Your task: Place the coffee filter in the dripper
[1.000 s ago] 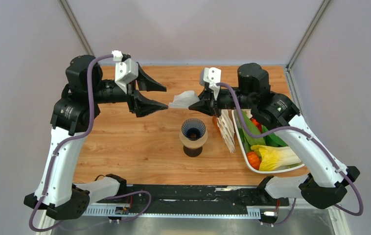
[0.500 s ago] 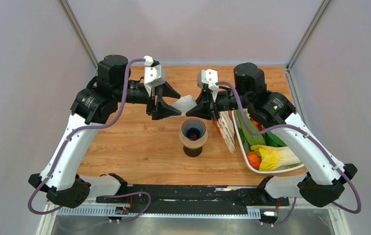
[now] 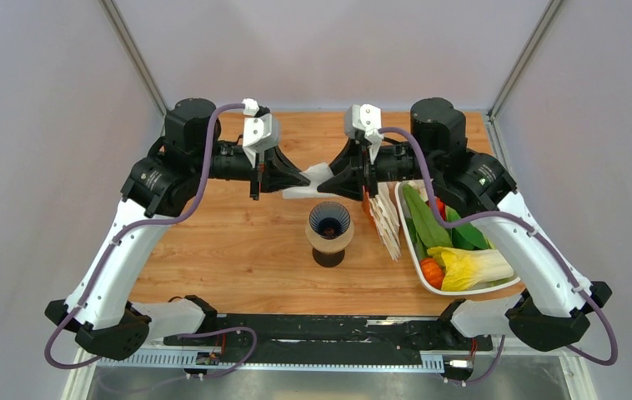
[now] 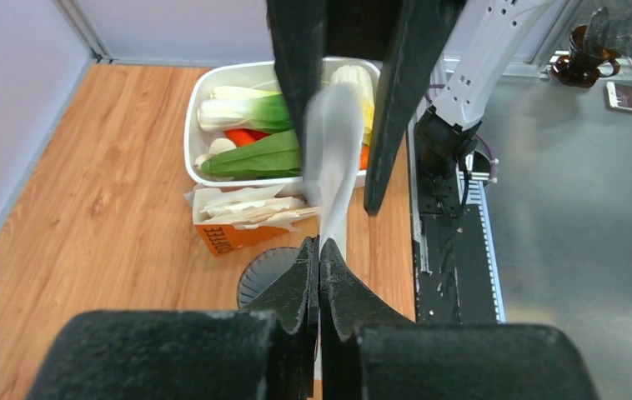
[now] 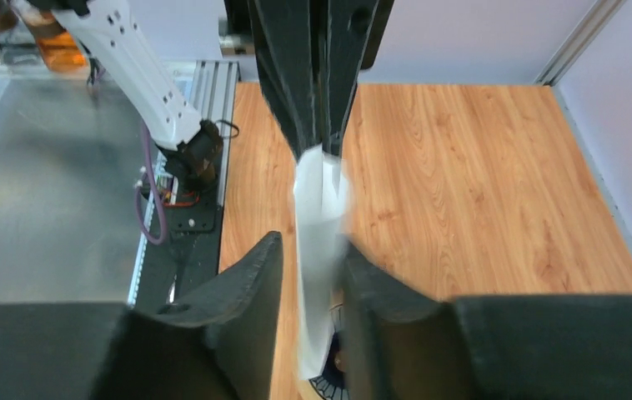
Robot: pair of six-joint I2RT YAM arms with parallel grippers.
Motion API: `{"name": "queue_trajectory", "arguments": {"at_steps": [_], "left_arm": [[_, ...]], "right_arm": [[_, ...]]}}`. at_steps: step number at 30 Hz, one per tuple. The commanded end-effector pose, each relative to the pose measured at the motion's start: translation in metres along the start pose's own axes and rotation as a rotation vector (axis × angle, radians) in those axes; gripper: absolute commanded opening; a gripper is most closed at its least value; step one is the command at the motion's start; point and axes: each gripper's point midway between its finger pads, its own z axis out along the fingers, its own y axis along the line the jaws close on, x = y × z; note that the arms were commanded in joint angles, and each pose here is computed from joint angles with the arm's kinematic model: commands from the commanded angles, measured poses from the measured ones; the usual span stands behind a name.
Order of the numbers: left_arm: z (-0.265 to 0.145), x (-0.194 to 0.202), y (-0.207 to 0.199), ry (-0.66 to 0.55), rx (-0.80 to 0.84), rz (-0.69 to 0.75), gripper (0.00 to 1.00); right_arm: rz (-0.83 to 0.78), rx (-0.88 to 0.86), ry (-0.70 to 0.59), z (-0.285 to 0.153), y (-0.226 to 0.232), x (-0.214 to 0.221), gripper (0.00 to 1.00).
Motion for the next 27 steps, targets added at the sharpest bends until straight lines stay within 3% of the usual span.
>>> {"name": "queue_trajectory", "arguments": {"at_steps": [1, 2, 3, 6, 7, 8, 9, 10, 11, 14, 17, 19, 20, 22, 27], "left_arm": [[-0.001, -0.009, -0.007, -0.033, 0.025, 0.030, 0.00], [-0.001, -0.010, -0.007, -0.034, 0.025, 0.031, 0.00], [-0.001, -0.010, -0.008, -0.034, 0.025, 0.032, 0.00], [-0.002, -0.009, -0.007, -0.031, 0.020, 0.029, 0.00], [-0.001, -0.007, -0.007, -0.028, 0.020, 0.029, 0.00], [-0.001, -0.007, -0.007, -0.026, 0.023, 0.028, 0.00], [-0.001, -0.005, -0.007, -0.025, 0.023, 0.025, 0.00], [-0.001, -0.005, -0.007, -0.024, 0.025, 0.024, 0.00], [-0.001, -0.004, -0.007, -0.023, 0.027, 0.023, 0.00], [0.001, -0.003, -0.006, -0.020, 0.027, 0.027, 0.00], [0.001, -0.003, -0.002, -0.014, 0.017, 0.051, 0.00], [0.001, -0.004, -0.002, -0.010, 0.021, 0.060, 0.00], [0.001, -0.003, -0.002, -0.006, 0.027, 0.058, 0.00], [0.001, -0.006, -0.002, -0.007, 0.031, 0.058, 0.00], [0.002, -0.014, -0.001, -0.010, 0.041, 0.049, 0.00]], "right_arm": [[-0.050, 0.040, -0.092, -0.008, -0.005, -0.039, 0.18], [-0.055, 0.038, -0.093, -0.008, -0.005, -0.040, 0.05], [-0.058, 0.033, -0.094, -0.009, -0.005, -0.040, 0.00], [-0.063, 0.019, -0.104, -0.012, -0.005, -0.042, 0.00], [-0.062, 0.019, -0.107, -0.012, -0.004, -0.043, 0.09], [-0.062, 0.018, -0.110, -0.013, -0.004, -0.045, 0.31], [-0.063, 0.020, -0.114, -0.013, -0.004, -0.046, 0.44], [-0.065, 0.021, -0.120, -0.013, -0.004, -0.048, 0.46], [-0.067, 0.022, -0.123, -0.014, -0.004, -0.050, 0.41], [-0.083, 0.005, -0.130, -0.014, -0.002, -0.052, 0.01], [-0.067, 0.008, -0.136, -0.017, -0.003, -0.051, 0.00], [-0.031, 0.023, -0.127, -0.019, -0.008, -0.045, 0.43], [-0.013, 0.024, -0.119, -0.020, -0.009, -0.040, 0.59], [0.011, 0.017, -0.084, -0.018, -0.007, -0.023, 0.67], [0.035, -0.030, 0.011, -0.014, 0.001, 0.019, 0.66]]}}
